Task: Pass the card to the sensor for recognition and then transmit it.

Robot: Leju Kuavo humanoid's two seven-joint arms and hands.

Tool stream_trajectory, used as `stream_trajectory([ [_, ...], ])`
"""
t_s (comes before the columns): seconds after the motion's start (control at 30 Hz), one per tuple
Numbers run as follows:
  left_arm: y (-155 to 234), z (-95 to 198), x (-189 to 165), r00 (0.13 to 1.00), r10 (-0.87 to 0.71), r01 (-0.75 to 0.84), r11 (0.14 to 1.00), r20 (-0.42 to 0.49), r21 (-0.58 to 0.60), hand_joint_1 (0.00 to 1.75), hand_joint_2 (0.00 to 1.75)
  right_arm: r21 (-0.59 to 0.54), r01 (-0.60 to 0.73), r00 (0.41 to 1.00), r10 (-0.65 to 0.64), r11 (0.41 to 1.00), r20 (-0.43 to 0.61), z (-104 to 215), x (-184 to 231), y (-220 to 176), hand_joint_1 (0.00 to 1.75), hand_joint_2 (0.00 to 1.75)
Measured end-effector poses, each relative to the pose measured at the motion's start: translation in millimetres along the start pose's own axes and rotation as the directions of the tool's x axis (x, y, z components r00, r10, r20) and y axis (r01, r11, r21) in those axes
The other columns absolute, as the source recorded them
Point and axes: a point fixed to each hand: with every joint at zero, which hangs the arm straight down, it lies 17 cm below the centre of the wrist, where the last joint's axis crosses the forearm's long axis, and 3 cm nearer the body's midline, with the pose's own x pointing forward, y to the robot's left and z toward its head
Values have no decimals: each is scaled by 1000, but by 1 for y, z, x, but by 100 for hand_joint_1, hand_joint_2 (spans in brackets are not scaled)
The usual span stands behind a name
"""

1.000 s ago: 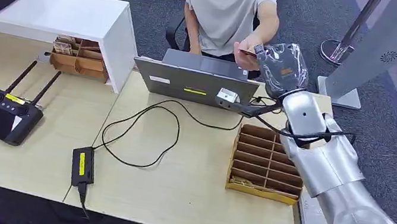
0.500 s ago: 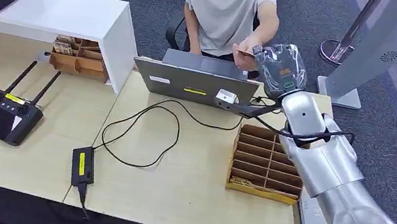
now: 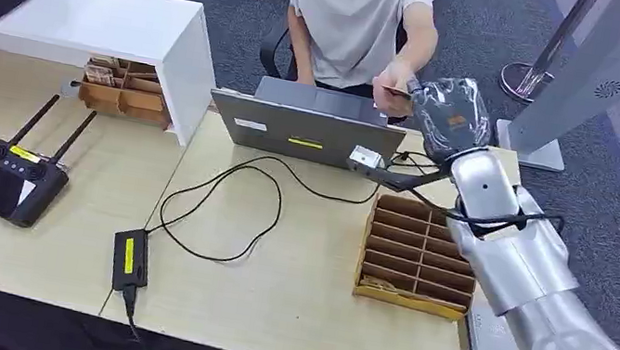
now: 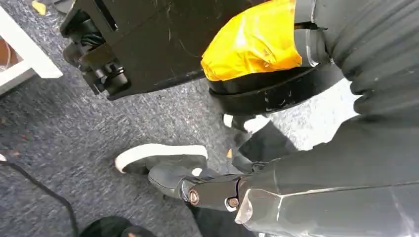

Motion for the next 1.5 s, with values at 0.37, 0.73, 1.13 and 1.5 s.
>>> stream_trajectory([
  [0.37, 7, -1, -9, 997, -73, 72, 997, 39, 16, 0, 175, 27, -44, 997, 46, 999, -57, 41, -51, 20, 169, 175],
  [0.73, 11, -2, -9, 992, -113, 112, 994, 57, 19, 0, 175, 49, -67, 995, 70, 997, -69, 65, -74, 29, 0, 175],
  [1.13, 12, -3, -10, 992, -112, 111, 994, 61, 21, 0, 175, 49, -71, 995, 75, 996, -72, 69, -81, 29, 0, 175],
  [1.5, 13, -3, -11, 992, -108, 107, 994, 57, 22, 0, 175, 48, -75, 994, 78, 996, -71, 71, -85, 29, 0, 175],
])
